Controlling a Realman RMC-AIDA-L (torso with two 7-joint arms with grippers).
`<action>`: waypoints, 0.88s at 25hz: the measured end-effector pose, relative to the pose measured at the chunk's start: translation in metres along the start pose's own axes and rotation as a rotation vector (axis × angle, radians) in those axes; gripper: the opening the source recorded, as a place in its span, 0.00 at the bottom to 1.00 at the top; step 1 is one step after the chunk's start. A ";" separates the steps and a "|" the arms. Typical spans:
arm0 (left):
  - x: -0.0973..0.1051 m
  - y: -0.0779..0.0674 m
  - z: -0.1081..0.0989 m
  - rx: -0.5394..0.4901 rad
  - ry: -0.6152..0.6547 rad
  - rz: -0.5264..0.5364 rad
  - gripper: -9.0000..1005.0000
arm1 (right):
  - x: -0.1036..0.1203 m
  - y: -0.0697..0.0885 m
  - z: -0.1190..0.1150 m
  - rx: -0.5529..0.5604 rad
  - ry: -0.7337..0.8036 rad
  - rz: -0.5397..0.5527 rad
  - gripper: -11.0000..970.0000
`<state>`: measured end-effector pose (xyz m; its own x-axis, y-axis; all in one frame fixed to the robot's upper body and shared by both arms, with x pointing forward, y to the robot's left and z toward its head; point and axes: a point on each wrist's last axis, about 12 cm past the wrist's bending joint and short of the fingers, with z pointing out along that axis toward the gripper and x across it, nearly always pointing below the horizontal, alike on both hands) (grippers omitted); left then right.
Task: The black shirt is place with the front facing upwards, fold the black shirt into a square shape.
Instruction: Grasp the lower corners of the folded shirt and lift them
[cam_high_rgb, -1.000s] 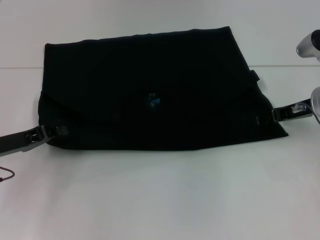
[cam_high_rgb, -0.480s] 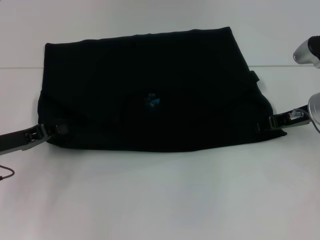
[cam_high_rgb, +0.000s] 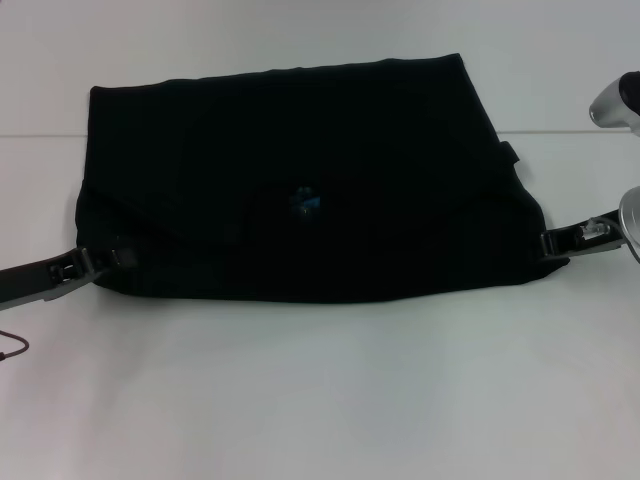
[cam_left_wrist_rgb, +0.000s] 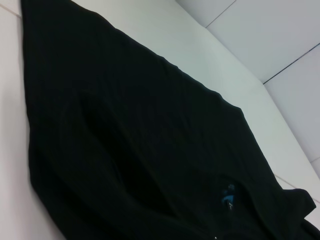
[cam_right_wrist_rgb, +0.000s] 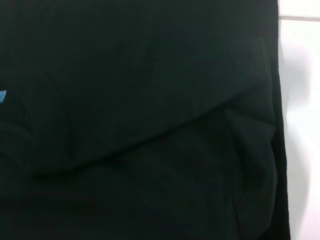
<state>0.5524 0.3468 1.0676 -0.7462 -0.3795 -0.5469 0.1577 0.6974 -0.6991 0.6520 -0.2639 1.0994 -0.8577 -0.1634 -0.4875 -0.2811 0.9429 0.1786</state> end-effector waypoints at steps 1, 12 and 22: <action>0.000 0.000 0.000 0.000 0.000 0.000 0.06 | 0.000 -0.001 -0.001 0.001 -0.001 0.005 0.22; 0.000 -0.004 -0.003 0.030 0.039 -0.014 0.06 | 0.001 -0.008 -0.009 -0.032 0.004 0.031 0.08; 0.011 -0.011 -0.018 0.073 0.248 -0.022 0.06 | 0.026 -0.011 -0.035 -0.149 0.171 -0.024 0.08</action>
<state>0.5313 0.3457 1.0776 -0.8842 -0.2276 -0.4079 0.1792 0.6411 -0.7463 0.6179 -0.2887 1.1149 -0.9068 -0.2442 -0.3436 -0.3521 0.8869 0.2991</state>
